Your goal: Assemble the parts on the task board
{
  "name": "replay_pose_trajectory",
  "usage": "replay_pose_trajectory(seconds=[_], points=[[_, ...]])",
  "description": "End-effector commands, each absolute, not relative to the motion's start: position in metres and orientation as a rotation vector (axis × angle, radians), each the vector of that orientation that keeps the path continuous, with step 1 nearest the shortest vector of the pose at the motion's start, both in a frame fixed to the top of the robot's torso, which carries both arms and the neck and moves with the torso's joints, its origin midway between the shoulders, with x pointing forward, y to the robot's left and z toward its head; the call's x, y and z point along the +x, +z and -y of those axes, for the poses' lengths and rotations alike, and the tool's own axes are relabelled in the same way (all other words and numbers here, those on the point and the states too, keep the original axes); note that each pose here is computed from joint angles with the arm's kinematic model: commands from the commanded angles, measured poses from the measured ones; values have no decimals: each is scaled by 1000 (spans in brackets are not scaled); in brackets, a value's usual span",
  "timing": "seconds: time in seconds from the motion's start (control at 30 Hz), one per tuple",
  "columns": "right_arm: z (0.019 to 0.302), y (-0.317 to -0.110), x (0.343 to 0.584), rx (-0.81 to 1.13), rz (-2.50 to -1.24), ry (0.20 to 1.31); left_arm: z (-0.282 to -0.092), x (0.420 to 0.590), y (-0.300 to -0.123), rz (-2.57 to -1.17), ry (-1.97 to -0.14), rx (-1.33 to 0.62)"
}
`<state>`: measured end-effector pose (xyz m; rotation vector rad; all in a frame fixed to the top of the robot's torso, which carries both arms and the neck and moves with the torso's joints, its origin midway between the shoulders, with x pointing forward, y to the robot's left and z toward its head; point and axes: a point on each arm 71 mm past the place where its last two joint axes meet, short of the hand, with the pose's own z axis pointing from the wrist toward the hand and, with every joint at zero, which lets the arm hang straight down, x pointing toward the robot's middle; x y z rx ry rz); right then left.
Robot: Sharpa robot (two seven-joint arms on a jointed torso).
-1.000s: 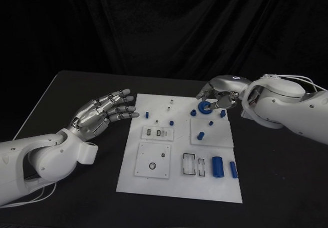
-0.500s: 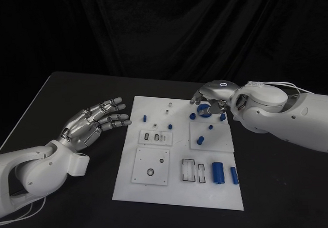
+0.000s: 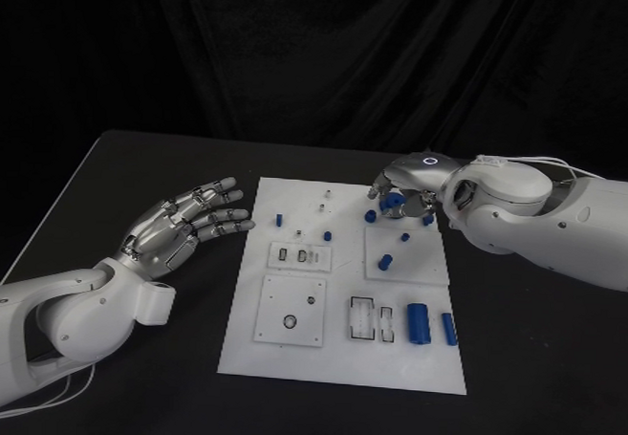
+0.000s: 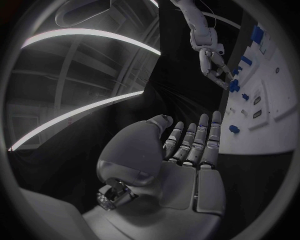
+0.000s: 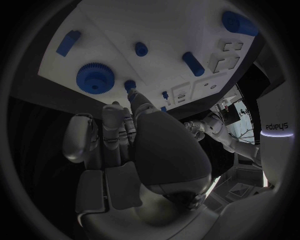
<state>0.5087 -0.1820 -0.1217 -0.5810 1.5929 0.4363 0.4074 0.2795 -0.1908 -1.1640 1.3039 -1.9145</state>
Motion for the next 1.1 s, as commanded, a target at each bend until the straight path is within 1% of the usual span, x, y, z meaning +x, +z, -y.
replay_pose_trajectory(seconds=[0.03,0.6,1.1], points=[[182,-127,510,-586,-1595,431,-286,407,-176,-1054,-2013,-1064],[174,-143,514,-582,-1595,487,-285,409,-177,-1057,-2022,-1076],[169,-154,517,-581,-1611,504,-283,411,-178,-1062,-2029,-1084]])
